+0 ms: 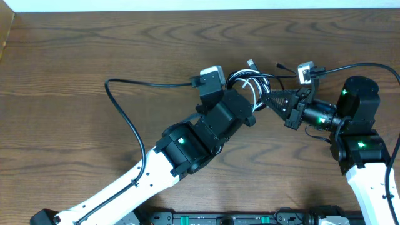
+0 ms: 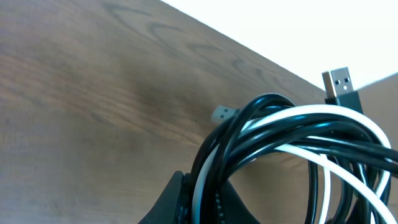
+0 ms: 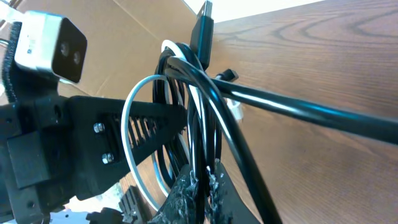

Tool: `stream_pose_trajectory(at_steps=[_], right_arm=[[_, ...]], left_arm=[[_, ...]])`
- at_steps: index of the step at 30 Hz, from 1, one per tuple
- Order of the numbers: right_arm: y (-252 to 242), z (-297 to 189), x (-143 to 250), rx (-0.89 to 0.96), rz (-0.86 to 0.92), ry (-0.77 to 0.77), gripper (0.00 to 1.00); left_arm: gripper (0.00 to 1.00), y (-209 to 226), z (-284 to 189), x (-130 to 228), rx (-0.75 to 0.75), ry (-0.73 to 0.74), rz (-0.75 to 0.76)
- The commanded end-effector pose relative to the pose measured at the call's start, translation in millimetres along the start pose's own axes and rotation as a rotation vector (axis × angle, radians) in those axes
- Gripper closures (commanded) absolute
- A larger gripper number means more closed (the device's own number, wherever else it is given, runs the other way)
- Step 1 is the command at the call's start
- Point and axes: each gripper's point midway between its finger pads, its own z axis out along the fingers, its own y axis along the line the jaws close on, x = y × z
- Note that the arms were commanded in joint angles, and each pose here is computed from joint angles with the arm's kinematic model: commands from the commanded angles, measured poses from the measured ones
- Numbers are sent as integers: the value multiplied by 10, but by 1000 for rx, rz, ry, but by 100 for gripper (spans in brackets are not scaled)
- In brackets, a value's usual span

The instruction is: Untangle cables

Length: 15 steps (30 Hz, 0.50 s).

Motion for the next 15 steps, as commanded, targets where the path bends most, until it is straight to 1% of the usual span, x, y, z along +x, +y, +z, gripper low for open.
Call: stream_pose_trajectory(at_steps=[1,10,15], right_arm=[[48,-3,-54,-5,-22,-5,99],[47,-3,-50,-4,-19,-3,99],[46,-3,-49,-4,-19,-3,99]], left_arm=[[93,172,5,-179,-81,-103,-165],[93,290,-5,-144,-122,-109,-320],[93,336,-10,-127,-138,-111,-377]])
